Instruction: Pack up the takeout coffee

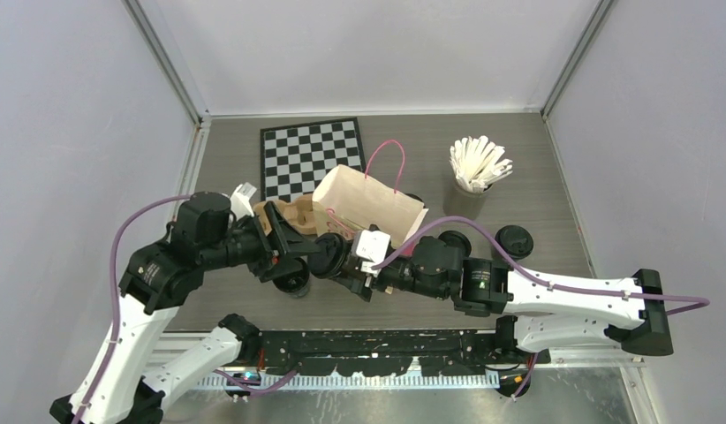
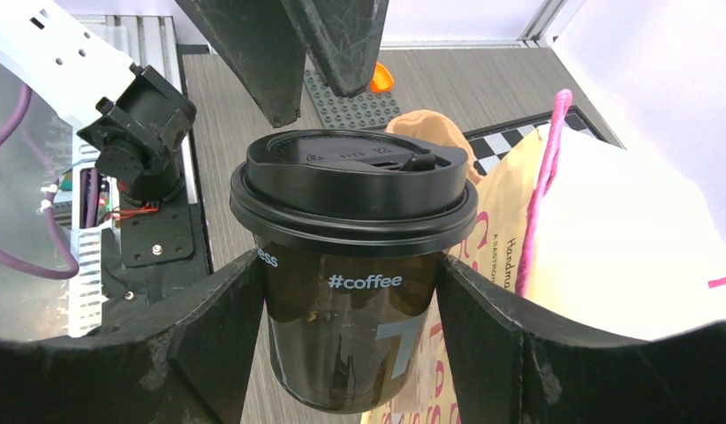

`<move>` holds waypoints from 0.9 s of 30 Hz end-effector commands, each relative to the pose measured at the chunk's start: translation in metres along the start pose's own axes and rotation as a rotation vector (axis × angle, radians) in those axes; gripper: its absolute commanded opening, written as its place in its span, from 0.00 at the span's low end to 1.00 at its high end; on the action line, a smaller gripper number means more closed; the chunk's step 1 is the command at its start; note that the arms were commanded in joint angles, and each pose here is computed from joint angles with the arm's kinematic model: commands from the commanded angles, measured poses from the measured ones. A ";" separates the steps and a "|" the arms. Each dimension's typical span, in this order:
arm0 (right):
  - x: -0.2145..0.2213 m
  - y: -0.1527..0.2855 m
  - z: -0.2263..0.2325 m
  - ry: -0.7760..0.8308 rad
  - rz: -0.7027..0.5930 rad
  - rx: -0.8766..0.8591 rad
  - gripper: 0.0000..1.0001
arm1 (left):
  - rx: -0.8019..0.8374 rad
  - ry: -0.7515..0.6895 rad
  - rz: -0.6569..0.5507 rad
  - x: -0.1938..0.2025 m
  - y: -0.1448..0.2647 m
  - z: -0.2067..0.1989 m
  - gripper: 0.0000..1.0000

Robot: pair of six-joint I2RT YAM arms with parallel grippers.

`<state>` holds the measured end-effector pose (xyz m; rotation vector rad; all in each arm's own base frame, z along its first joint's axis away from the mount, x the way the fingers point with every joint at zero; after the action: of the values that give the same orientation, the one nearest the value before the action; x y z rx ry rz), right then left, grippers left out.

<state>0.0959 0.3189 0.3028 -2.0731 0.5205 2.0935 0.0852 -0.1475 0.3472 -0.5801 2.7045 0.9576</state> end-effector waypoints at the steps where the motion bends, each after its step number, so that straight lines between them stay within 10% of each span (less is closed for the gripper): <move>1: -0.024 0.004 -0.001 -0.038 -0.116 0.016 0.72 | 0.060 0.081 -0.115 -0.010 0.009 -0.011 0.70; 12: -0.047 0.002 0.003 -0.068 -0.206 0.006 0.72 | 0.276 0.284 -0.227 -0.017 0.001 -0.014 0.62; 27: -0.050 0.008 0.000 -0.068 -0.239 0.029 0.72 | 0.126 0.219 -0.177 -0.012 0.009 -0.011 0.72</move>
<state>0.0990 0.3230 0.3244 -1.9877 0.4096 2.0361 0.0950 -0.1464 0.3593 -0.9336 2.8143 0.7122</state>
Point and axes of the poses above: each gripper's point midway between its finger pads, its own y axis back along the fingers, its own z axis along the line the jaws close on, x = y × z, the point moved 5 cm from there along y, back along the fingers, and after that the axes turned 12 degrees about -y, right-handed, at the moved point
